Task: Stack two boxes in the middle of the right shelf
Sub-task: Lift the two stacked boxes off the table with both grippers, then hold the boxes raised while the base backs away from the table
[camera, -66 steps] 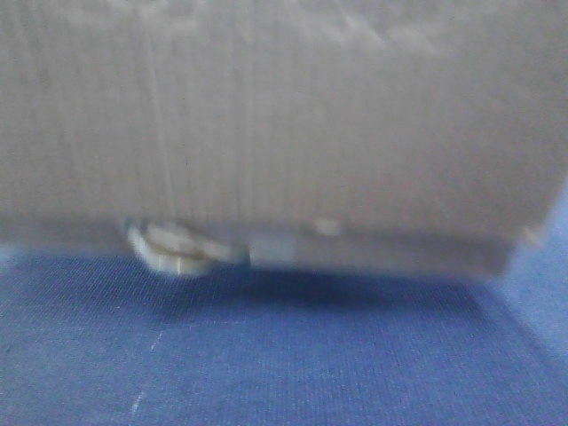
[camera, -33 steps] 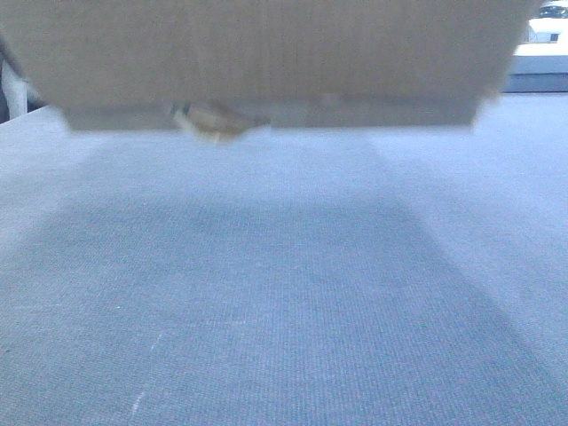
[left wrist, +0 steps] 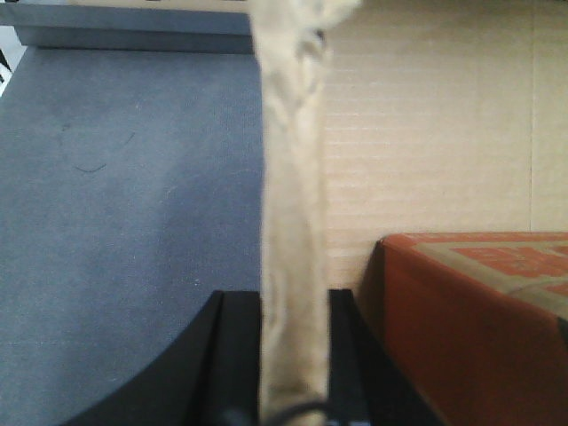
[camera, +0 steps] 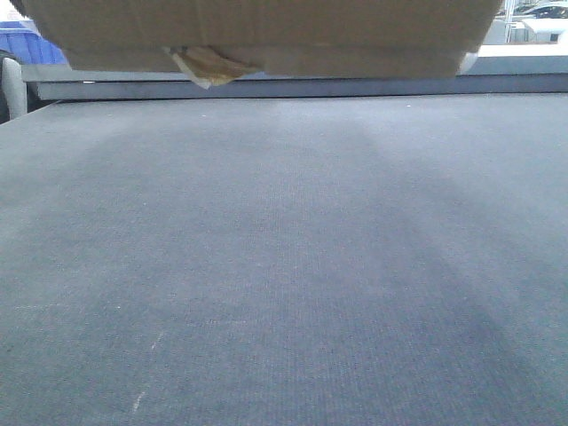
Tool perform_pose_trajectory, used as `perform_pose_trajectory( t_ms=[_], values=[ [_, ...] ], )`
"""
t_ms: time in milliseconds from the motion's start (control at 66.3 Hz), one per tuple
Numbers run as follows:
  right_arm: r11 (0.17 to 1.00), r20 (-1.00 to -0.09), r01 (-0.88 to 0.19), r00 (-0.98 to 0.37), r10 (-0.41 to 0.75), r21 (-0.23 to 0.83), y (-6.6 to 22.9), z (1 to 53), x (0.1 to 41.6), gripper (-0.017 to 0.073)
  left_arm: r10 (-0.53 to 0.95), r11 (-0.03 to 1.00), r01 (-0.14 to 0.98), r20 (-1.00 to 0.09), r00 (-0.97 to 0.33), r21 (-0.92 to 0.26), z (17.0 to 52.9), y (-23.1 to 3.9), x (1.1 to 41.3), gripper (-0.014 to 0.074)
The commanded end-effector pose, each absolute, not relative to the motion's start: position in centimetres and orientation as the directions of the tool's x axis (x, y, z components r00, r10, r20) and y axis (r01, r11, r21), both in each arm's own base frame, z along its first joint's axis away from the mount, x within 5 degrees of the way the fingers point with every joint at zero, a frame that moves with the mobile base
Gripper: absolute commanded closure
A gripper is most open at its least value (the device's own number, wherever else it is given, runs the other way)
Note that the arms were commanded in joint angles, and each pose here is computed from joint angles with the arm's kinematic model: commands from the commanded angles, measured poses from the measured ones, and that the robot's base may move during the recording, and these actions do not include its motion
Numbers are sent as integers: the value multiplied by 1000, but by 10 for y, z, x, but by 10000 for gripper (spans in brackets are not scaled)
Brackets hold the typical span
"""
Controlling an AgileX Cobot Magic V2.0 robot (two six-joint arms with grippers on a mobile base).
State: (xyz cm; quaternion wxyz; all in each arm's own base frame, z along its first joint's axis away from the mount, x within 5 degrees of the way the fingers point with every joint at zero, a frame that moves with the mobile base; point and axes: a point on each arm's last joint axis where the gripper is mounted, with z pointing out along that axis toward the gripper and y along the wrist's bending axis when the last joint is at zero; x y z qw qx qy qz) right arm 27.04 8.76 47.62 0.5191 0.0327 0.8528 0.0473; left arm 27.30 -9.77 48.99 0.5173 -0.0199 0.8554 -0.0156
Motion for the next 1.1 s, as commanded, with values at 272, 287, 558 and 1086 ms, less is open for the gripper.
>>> perform_pose_trajectory(
  t_ms=[272, 287, 558, 1086],
  values=[
    [999, -931, 1, -362, 41, 43, 82, 494, 250, 715, -46, 999, -28, -921, -387, -38, 503, -80, 246, 705],
    [999, -932, 0, -360, 38, 40, 82, 493, 250, 715, -47, 999, -25, -922, -384, -40, 503, -81, 247, 705],
    [999, -941, -6, -335, 44, 49, 82, 481, 249, 715, -72, 997, -23, -931, -357, -68, 499, -82, 249, 705],
    [998, -950, -26, -307, 45, 56, 83, 484, 250, 715, -74, 997, -31, -926, -369, -67, 497, -82, 248, 705]
  ],
)
